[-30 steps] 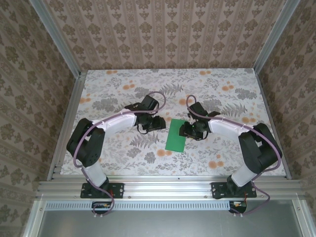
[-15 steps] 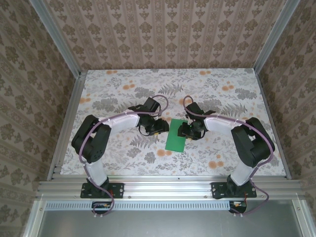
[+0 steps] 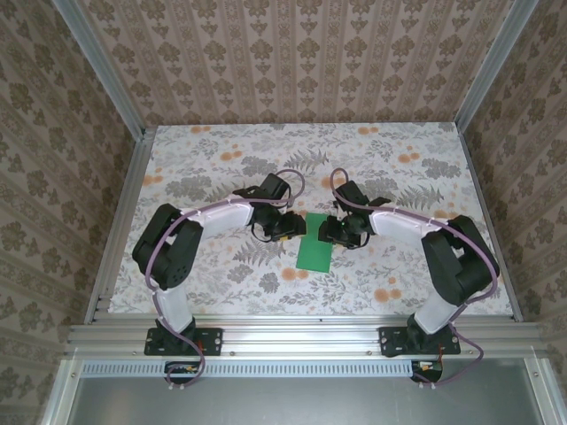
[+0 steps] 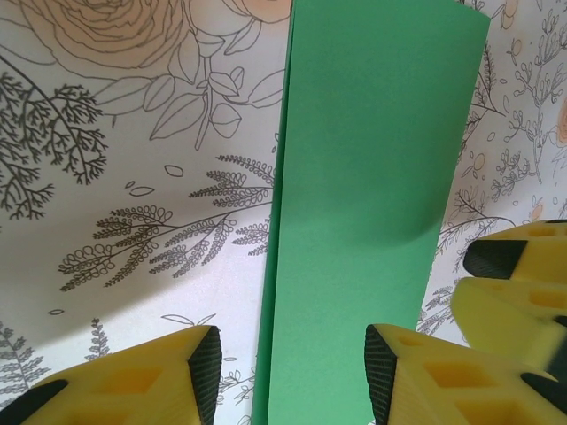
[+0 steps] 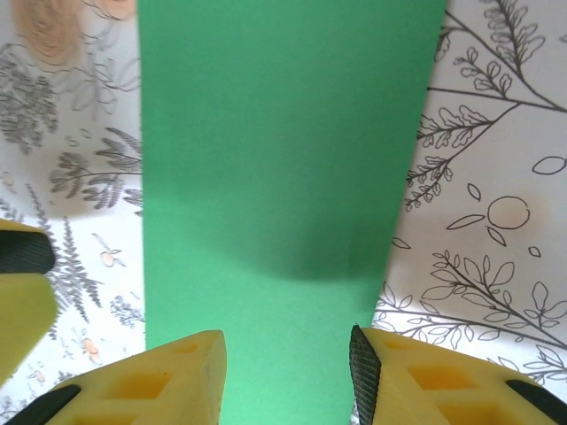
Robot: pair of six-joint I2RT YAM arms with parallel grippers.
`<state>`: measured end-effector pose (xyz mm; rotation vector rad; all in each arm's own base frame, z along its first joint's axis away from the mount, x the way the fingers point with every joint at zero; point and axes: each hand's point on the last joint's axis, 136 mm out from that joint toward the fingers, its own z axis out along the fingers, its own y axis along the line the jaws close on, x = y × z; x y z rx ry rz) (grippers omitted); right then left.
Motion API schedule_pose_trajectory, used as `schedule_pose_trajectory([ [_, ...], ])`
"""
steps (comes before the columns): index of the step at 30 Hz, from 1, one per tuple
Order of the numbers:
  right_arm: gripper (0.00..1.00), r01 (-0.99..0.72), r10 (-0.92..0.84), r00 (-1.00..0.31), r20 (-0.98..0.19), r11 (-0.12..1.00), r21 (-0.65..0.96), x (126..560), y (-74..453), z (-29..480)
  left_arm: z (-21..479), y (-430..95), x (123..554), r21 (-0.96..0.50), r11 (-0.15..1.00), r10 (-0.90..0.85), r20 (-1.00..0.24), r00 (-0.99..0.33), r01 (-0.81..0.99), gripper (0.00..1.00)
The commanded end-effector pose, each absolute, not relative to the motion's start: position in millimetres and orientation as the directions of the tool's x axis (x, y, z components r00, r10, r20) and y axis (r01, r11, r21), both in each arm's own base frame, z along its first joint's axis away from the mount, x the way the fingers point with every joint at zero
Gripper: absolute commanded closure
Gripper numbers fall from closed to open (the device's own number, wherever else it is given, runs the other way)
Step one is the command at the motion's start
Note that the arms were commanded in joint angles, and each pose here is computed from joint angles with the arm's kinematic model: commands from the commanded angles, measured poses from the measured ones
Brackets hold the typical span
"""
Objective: Fold a paper plane with a square sheet of paper (pick it up from the middle)
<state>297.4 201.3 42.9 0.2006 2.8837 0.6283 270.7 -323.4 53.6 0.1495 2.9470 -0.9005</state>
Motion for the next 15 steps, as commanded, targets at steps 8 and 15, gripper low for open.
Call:
schedule_pose_trajectory([
  [8, 0.56, 0.112, 0.169, -0.980, -0.107, 0.906, 0.408, 295.5, 200.7, 24.1, 55.4, -328.0, 272.8, -0.554, 0.825, 0.086, -0.074, -0.994, 0.112, 0.51],
  [15, 0.57, 0.124, 0.176, -0.980, -0.092, 0.904, 0.410, 292.2, 196.5, 14.1, 52.6, -334.2, 271.0, -0.570, 0.813, 0.104, -0.052, -0.993, 0.115, 0.50],
])
